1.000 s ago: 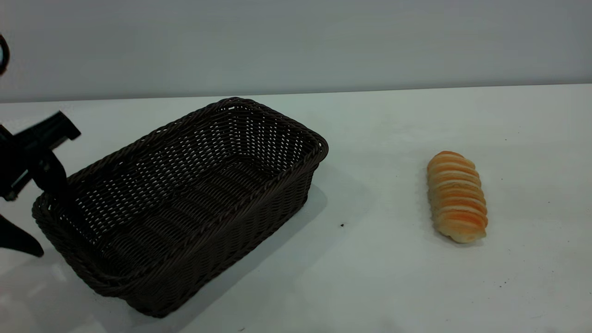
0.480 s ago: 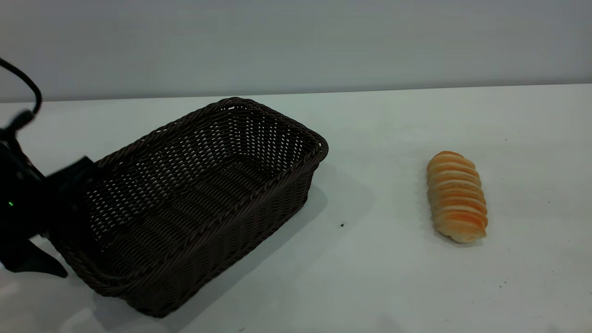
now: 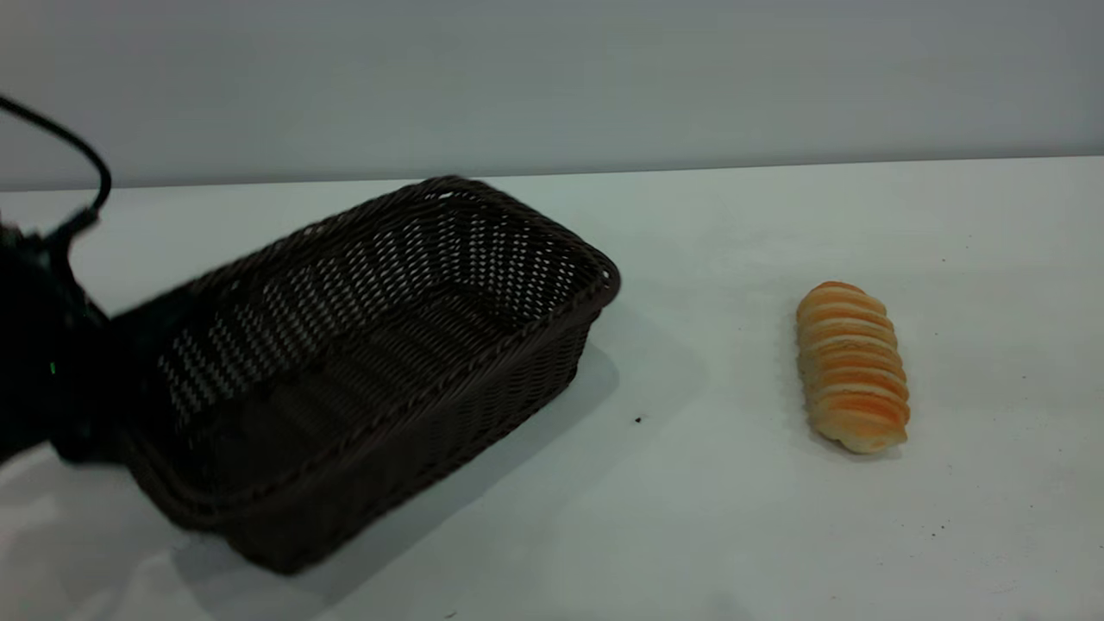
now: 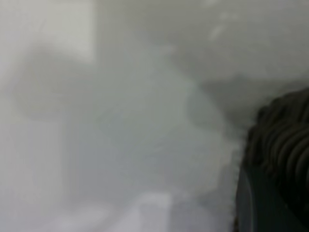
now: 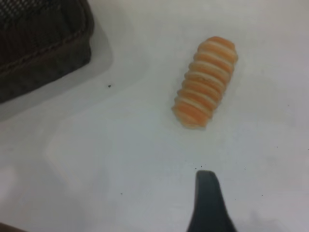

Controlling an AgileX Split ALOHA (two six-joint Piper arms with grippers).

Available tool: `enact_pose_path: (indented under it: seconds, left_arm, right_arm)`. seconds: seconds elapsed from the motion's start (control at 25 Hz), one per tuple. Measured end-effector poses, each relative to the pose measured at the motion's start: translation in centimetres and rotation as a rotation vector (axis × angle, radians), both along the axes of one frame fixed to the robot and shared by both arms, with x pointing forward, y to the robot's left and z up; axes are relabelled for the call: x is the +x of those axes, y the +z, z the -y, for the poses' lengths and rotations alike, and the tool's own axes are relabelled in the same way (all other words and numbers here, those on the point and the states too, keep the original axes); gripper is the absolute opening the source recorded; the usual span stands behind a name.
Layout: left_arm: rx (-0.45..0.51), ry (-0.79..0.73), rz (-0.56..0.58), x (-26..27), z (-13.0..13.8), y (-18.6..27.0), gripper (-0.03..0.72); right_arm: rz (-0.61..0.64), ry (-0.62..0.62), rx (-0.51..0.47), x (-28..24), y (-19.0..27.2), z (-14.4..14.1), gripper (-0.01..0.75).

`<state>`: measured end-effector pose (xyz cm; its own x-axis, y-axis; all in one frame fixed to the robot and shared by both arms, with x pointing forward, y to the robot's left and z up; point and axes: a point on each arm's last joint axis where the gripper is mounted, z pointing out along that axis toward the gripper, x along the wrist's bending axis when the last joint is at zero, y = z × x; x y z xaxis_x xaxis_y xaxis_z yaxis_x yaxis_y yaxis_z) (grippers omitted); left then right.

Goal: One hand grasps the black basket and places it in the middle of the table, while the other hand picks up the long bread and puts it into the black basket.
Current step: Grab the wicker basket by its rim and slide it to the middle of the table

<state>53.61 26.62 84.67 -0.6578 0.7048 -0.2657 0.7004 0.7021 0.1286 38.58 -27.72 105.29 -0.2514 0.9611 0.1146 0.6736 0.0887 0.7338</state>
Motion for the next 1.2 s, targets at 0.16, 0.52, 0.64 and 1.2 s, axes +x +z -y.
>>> enact_pose_path:
  seconds: [0.16,0.52,0.64,1.2]
  left_arm:
    - [0.059,-0.268,0.121,3.5,0.5,3.5,0.15]
    - [0.085,-0.696,0.107,10.3,3.0,4.4,0.15]
    - [0.094,-0.737,0.078,11.5,3.3,2.6,0.15]
    - [0.067,-0.735,0.028,11.8,3.7,0.3,0.213]
  right_arm:
    - [-0.003,0.002,-0.001,0.0,0.0,0.0,0.504]
    - [-0.011,0.006,-0.003,-0.1,-0.1,0.0,0.504]
    - [-0.017,0.009,-0.003,-0.1,-0.1,0.0,0.504]
    - [-0.033,0.02,-0.024,-0.3,-0.3,0.0,0.504]
